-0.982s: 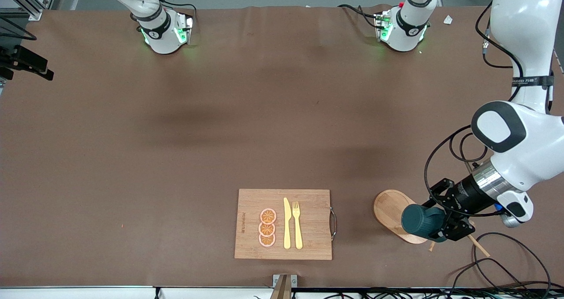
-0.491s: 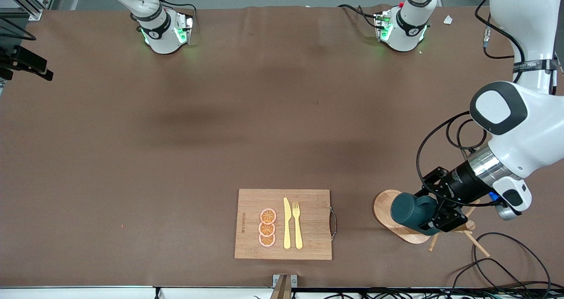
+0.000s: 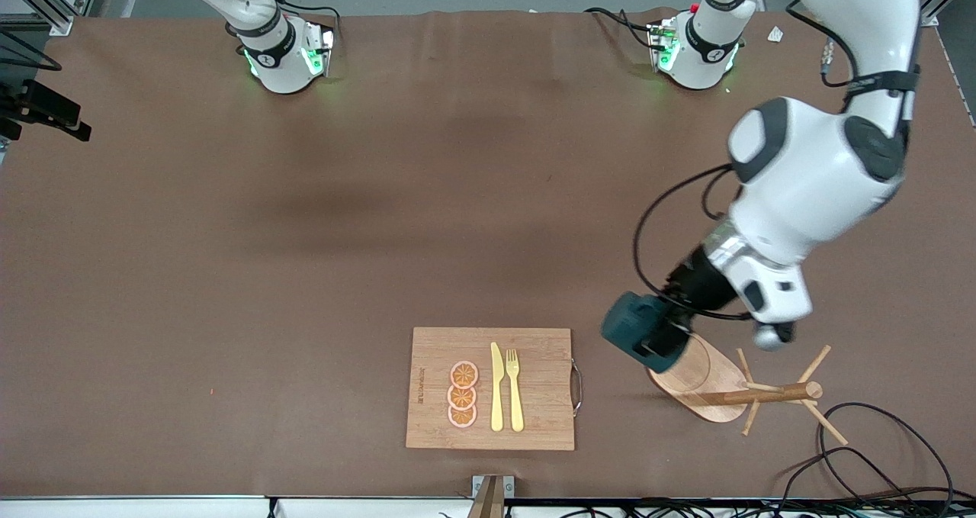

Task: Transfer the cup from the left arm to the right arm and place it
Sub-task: 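Lift the teal mug off the stand with the left gripper, then carry the teal mug to the table middle with the left gripper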

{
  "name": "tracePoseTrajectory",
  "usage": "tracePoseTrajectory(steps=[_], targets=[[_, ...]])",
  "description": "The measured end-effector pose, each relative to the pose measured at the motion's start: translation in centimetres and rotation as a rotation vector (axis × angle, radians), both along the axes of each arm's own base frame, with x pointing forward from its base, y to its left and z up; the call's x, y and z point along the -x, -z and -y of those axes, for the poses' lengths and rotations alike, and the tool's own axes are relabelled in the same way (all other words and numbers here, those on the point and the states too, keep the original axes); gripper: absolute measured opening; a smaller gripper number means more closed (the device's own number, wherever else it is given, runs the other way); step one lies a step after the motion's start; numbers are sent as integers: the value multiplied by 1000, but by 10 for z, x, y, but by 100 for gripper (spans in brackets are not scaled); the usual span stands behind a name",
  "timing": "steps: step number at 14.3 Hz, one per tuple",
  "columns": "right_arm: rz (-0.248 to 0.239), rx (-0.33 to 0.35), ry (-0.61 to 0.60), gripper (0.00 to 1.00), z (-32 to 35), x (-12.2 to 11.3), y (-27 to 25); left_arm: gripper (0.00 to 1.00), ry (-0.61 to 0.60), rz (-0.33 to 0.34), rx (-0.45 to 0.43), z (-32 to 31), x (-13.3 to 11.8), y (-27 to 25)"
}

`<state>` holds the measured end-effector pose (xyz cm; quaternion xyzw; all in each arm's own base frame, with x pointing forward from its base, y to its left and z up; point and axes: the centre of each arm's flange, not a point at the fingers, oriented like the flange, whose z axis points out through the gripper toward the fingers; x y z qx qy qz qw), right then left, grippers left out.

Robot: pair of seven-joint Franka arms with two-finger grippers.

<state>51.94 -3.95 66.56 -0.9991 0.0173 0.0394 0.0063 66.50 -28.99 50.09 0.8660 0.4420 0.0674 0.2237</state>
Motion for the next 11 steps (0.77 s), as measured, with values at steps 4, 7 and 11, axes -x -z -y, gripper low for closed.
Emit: tracePoseTrajectory(steps=[4, 7, 11], targets=[[11, -24, -2, 100, -2, -1, -1, 84, 130, 69, -177, 89, 46, 15], [10, -25, 0, 100, -2, -1, 0, 84, 213, 149, -335, 147, 79, 42], [9, -25, -7, 100, 5, -1, 0, 84, 297, 258, -505, 206, 117, 89]])
